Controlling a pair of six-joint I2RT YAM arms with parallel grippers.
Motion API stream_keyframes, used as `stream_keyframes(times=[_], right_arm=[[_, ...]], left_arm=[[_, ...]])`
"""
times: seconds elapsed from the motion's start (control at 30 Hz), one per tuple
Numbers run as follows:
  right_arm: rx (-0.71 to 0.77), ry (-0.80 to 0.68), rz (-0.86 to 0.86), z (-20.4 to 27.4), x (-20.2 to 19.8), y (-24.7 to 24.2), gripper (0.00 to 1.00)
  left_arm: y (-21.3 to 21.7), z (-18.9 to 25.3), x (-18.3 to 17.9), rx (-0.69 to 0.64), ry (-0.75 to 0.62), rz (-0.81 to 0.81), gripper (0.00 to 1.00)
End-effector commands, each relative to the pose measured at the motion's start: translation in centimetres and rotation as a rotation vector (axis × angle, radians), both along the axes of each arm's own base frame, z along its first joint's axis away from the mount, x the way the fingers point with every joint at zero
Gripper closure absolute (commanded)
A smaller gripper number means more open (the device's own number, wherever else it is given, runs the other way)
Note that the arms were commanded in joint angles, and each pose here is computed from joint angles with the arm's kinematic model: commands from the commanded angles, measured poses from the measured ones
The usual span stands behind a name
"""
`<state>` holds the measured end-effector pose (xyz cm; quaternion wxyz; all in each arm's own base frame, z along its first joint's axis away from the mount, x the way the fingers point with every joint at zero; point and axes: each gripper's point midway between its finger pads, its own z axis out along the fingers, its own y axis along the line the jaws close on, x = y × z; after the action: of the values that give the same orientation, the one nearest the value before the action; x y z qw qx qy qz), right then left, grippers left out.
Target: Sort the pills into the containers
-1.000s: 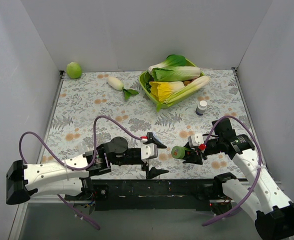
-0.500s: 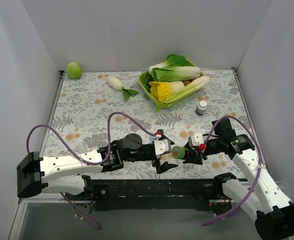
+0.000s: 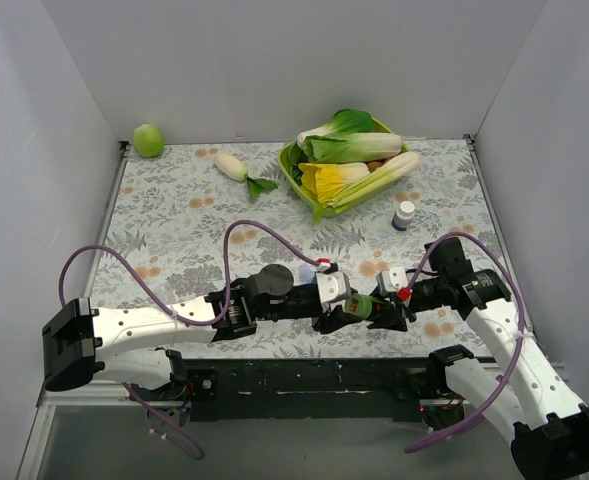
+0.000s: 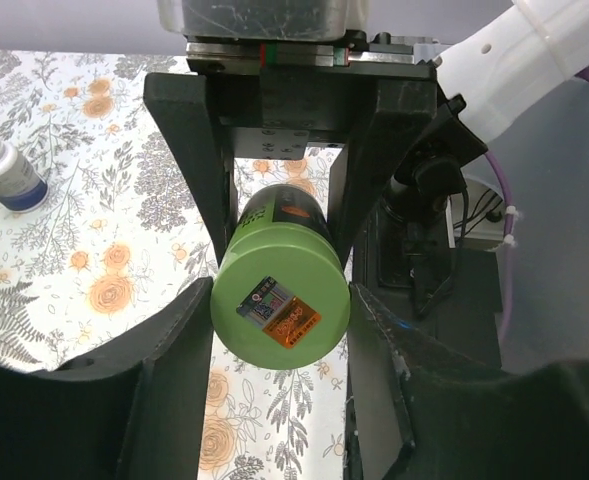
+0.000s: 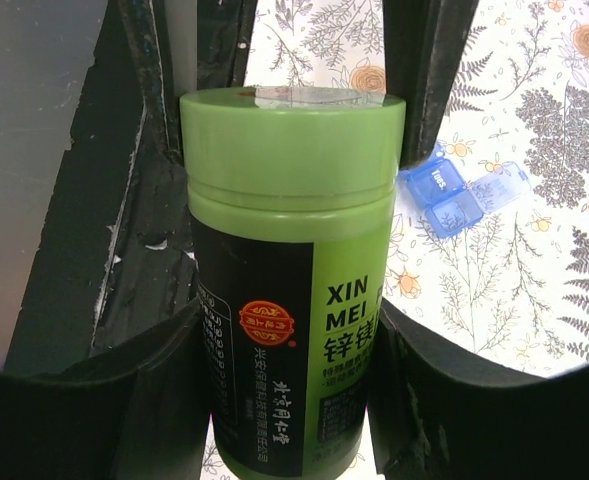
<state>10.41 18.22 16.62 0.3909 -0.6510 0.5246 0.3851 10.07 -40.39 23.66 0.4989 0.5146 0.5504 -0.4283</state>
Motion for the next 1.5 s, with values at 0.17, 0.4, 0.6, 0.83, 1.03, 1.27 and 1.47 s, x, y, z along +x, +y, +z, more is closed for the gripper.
stream_keyframes(times=[0.17,0.4,0.6,0.83,1.03,1.27,1.47], right_arm=[[-0.015,-0.025,-0.160,1.5,3.2,0.1,0.94],[-0.069,-0.033,-0.304,0.7,5.7,-0.8,0.94],[-0.062,-0.010,-0.296,1.0,5.4,-0.6,0.94],[-0.035,0.013,-0.252,1.3,4.3,-0.4,0.94],[0.007,0.017,-0.124,1.5,1.9,0.0,0.92],[0.058,-0.014,0.011,2.1,-0.1,0.4,0.91],[0.059,-0.002,0.020,1.8,-0.3,0.4,0.91]], left_arm=[[0.8,1.4,3.0,-0.068,0.524,0.409,1.00],[1.8,-1.3,3.1,-0.099,1.380,0.828,1.00],[-0.1,-0.2,2.3,-0.054,1.462,0.789,0.49],[4.0,3.0,2.3,-0.126,1.105,0.643,0.07],[8.3,4.4,-1.4,-0.115,0.557,0.257,0.02],[7.1,3.4,-1.6,-0.083,-0.104,-0.003,0.02],[2.8,3.1,-0.3,-0.051,-0.236,-0.064,0.02]])
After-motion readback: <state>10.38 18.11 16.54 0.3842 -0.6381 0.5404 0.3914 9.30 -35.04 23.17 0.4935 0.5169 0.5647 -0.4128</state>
